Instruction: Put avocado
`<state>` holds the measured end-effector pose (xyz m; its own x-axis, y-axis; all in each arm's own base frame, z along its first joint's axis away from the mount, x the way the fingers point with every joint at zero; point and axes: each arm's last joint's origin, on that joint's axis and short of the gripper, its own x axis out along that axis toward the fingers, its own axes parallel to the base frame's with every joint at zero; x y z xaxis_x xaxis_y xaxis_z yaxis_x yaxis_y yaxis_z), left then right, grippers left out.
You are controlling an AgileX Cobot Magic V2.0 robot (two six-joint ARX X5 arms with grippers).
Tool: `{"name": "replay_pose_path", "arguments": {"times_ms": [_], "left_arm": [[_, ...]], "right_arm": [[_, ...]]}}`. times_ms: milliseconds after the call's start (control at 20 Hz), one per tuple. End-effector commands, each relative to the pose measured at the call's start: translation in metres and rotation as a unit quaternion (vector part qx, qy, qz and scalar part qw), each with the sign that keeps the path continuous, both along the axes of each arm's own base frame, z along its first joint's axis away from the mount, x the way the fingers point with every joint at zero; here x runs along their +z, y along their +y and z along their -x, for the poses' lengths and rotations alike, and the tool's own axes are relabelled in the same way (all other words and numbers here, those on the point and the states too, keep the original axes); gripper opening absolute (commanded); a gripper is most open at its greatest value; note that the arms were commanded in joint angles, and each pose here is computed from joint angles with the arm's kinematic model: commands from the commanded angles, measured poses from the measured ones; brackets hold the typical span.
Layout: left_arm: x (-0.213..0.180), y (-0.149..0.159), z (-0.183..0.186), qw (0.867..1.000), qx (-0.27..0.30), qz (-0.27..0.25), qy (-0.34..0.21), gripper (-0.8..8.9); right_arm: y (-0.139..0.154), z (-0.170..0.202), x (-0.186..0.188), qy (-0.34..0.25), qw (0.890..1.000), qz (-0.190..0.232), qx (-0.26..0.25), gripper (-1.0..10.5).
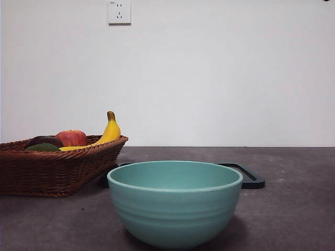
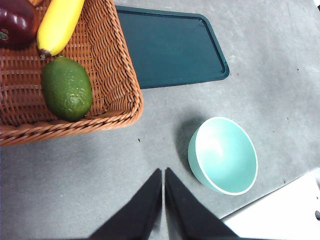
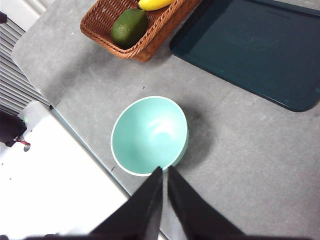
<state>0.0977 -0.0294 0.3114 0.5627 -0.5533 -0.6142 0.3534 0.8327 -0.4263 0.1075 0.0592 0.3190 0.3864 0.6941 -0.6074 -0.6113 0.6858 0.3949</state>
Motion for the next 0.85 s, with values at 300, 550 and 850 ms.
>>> {"name": "replay_pose_path", "arguments": {"times_ms": [300,550,850], "left_arm": [[0.007,-0.001,-0.002,1.0,-0.007,0.0,-0.024,3.77],[0.003,-0.003,-0.019,1.0,-0.001,-0.004,-0.006,3.77],[-0.009,-0.013,-0.066,0.999,0.009,-0.031,-0.002,3.74]], "right_arm": [[0.001,-0.001,0.005,-0.014,1.0,-0.002,0.008,3.3],[0.001,-0.001,0.005,-0.013,1.0,-0.003,0.007,3.4],[0.001,-0.001,0.005,-0.009,1.0,-0.005,0.003,3.4]]}}
